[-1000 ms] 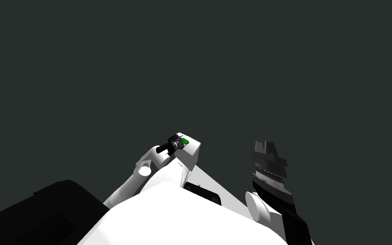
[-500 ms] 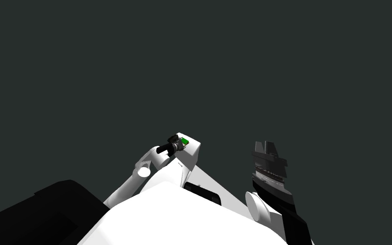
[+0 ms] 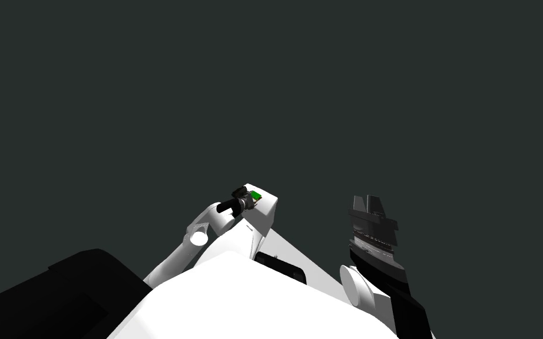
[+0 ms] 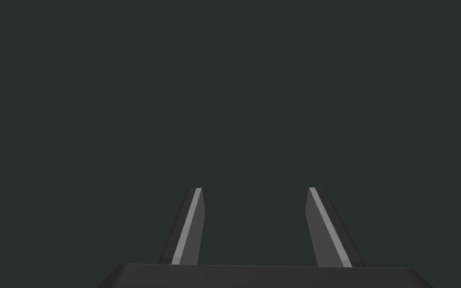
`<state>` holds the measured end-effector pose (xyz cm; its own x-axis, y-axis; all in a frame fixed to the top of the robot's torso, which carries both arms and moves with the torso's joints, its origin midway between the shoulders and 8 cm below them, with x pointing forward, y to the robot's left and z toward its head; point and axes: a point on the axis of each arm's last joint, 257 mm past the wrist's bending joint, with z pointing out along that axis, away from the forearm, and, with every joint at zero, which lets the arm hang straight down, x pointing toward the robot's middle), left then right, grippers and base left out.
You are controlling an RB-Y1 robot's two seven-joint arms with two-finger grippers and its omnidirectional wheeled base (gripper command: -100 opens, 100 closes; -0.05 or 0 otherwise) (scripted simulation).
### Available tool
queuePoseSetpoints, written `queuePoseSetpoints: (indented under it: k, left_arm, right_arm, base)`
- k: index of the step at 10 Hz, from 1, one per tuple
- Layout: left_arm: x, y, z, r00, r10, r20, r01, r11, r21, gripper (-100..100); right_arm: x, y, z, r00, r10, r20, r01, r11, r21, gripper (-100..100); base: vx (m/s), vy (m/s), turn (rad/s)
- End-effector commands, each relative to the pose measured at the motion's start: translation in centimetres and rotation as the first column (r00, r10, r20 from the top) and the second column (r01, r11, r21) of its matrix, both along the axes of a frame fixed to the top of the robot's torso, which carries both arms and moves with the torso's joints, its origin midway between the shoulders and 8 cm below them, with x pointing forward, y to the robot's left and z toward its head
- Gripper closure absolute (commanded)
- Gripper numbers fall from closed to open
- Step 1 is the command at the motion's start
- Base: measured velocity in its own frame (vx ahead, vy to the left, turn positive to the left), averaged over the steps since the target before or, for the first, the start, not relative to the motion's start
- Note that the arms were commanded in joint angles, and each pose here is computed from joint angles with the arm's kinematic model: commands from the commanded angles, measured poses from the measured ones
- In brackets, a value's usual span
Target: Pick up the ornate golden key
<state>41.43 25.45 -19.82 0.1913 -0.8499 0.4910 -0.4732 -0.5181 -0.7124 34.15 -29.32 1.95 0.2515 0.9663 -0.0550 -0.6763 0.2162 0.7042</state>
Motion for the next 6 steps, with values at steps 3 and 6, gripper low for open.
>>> queuePoseSetpoints:
  k: [3,6]
  left_arm:
    - [-0.01,0.0,0.01,1.0,0.0,0.0,0.0,1.0,0.0,-100]
    - [-0.01,0.0,0.01,1.0,0.0,0.0,0.0,1.0,0.0,-100]
  right_arm:
    - [0.0,0.0,0.0,1.0,0.0,0.0,0.0,1.0,0.0,0]
    - [0.0,0.0,0.0,1.0,0.0,0.0,0.0,1.0,0.0,0]
  base:
    - [0.0,0.0,0.0]
    - [0.0,-0.002,0.005]
